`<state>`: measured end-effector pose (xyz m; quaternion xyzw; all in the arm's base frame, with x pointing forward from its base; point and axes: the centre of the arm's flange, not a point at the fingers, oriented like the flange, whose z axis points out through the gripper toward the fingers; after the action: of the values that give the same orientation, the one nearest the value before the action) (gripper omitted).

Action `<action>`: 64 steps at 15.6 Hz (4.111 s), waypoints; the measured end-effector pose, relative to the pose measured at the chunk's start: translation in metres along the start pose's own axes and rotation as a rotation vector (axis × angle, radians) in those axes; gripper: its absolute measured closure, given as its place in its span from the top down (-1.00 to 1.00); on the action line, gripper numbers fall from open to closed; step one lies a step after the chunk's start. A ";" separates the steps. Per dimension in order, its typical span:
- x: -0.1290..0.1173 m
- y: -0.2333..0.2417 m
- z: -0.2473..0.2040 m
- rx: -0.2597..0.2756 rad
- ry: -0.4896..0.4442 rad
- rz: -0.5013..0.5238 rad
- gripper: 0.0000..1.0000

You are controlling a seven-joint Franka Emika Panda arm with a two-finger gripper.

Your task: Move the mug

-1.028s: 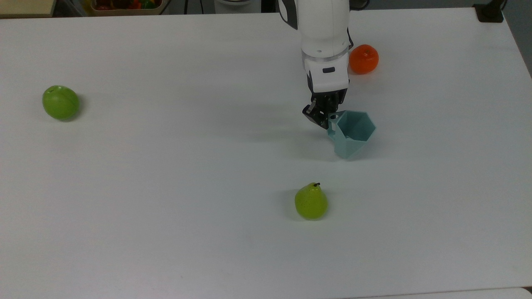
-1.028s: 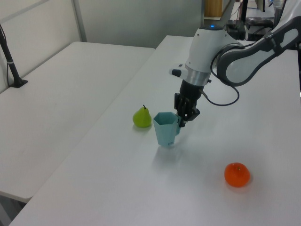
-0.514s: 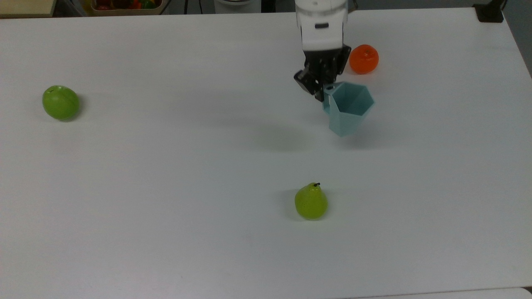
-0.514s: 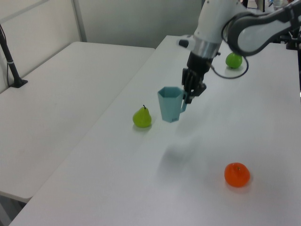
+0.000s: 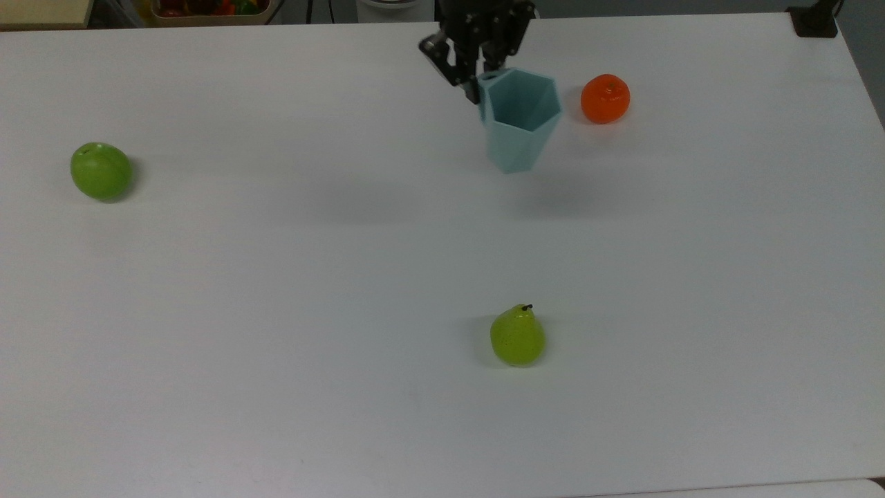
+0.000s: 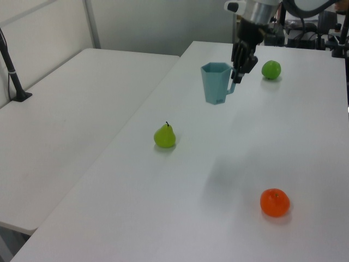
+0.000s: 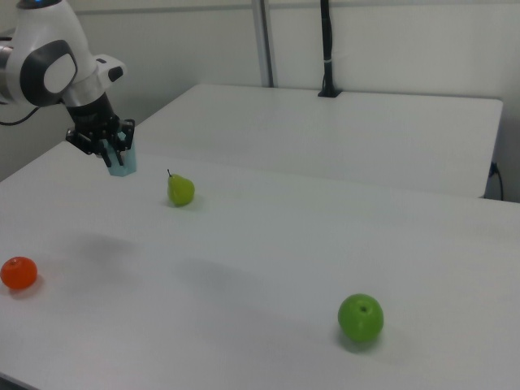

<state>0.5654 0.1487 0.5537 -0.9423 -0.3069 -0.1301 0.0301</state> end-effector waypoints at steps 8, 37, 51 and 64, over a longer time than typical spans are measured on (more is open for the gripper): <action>-0.068 0.061 -0.033 0.015 -0.096 0.151 -0.52; -0.204 0.147 0.138 -0.078 -0.199 0.358 -0.51; -0.177 0.129 0.088 0.016 -0.357 0.452 1.00; -0.065 0.085 -0.074 -0.039 -0.230 0.634 1.00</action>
<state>0.5483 0.0325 0.6103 -0.9998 0.0026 -0.0130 0.0162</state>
